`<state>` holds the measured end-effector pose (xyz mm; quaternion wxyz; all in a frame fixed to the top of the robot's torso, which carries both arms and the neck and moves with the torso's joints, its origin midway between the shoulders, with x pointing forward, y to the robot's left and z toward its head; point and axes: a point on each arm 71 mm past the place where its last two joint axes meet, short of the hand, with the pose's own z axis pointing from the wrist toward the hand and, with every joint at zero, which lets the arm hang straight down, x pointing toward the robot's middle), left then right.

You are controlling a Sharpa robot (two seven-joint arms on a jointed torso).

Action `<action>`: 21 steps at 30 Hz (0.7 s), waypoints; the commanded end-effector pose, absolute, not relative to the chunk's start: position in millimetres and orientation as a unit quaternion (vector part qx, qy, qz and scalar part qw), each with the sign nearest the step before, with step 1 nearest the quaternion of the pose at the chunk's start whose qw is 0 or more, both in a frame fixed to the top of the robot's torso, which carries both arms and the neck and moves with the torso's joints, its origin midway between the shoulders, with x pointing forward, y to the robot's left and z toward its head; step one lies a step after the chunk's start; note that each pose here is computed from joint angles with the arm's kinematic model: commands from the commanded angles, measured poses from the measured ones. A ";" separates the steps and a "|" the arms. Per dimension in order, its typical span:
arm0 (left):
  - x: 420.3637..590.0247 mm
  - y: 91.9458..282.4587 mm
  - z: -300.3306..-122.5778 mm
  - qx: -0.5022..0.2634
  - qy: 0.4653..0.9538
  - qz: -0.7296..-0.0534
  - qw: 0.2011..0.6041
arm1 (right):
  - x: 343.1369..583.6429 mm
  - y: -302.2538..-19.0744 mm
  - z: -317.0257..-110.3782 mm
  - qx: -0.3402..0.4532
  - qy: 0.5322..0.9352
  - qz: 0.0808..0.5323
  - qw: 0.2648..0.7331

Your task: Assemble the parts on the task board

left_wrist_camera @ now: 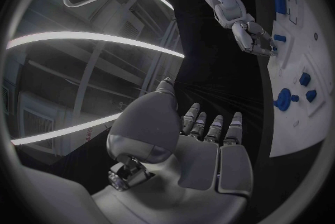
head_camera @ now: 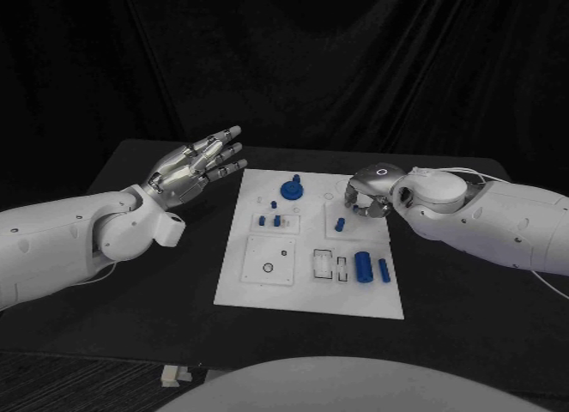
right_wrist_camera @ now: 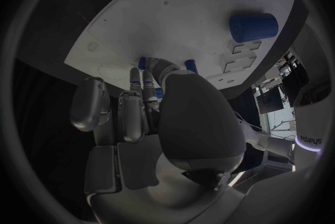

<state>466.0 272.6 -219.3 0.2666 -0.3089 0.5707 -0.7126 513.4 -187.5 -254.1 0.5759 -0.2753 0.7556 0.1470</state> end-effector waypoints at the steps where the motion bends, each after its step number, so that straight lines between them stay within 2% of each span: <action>1: 464.9 272.6 -213.0 -0.296 0.534 -0.744 0.272 | 514.1 -187.8 -255.3 -0.274 0.752 0.151 0.580; 21: 464.6 272.0 -214.3 -0.298 0.538 -0.742 0.267 | 514.3 -189.5 -259.5 -0.274 0.753 0.152 0.579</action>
